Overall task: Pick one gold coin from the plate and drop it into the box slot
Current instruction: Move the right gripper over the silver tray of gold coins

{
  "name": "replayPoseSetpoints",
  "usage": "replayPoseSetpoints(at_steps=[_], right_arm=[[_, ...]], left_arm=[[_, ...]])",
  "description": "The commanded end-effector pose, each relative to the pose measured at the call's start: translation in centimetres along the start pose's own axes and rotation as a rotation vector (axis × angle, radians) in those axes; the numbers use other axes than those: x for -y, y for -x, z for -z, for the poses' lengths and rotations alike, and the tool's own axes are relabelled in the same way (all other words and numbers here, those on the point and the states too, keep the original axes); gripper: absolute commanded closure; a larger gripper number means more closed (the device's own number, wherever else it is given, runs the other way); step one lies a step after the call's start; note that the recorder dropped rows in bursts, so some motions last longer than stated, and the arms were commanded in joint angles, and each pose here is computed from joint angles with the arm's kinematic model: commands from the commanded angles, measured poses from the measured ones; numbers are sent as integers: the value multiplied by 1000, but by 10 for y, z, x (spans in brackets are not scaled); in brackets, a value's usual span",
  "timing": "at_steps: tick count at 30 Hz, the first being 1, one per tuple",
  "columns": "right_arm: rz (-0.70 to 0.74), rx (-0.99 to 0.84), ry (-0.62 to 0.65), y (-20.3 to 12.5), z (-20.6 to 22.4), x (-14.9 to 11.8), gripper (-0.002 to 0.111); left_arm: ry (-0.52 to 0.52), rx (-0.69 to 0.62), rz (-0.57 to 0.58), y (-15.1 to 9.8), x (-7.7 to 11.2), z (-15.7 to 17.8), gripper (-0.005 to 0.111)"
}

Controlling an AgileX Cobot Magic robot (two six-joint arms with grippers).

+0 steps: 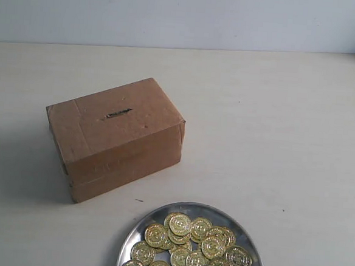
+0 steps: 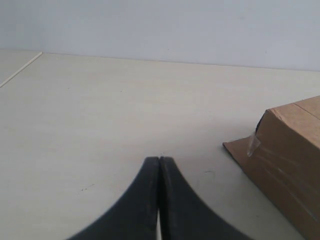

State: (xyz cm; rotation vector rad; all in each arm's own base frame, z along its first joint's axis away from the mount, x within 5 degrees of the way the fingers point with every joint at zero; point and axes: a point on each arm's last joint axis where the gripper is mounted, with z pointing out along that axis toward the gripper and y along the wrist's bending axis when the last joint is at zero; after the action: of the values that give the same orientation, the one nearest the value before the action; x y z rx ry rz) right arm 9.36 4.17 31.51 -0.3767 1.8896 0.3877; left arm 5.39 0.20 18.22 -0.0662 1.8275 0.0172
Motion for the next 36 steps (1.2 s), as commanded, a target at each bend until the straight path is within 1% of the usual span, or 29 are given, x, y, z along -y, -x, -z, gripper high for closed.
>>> replayPoseSetpoints(at_steps=[1, 4, 8, 12, 16, 24, 27, 28, 30, 31, 36], right_arm=[[125, -209, 111, -3, -27, -2, 108], [243, -341, 170, -6, -44, -6, 108], [367, -509, 176, -10, -67, -10, 108], [453, -612, 204, -14, -90, -26, 108], [528, -704, 289, -24, -106, -46, 108], [651, -911, 426, -58, -120, -78, 108], [792, -935, 521, -65, -119, -87, 108], [813, -934, 540, -66, -118, -89, 108], [822, -949, 557, -70, -120, -92, 107], [801, -957, 568, -72, -120, -95, 105], [718, -980, 603, -79, -124, -103, 89]], left_arm=[[1, 12, 10, 1, 0, 0, 107], [1, 12, 10, 1, 0, 0, 107], [1, 12, 10, 1, 0, 0, 107], [1, 12, 10, 1, 0, 0, 107], [1, 12, 10, 1, 0, 0, 107], [1, 12, 10, 1, 0, 0, 107], [1, 12, 10, 1, 0, 0, 107], [1, 12, 10, 1, 0, 0, 107], [1, 12, 10, 1, 0, 0, 107], [1, 12, 10, 1, 0, 0, 107], [1, 12, 10, 1, 0, 0, 107]])
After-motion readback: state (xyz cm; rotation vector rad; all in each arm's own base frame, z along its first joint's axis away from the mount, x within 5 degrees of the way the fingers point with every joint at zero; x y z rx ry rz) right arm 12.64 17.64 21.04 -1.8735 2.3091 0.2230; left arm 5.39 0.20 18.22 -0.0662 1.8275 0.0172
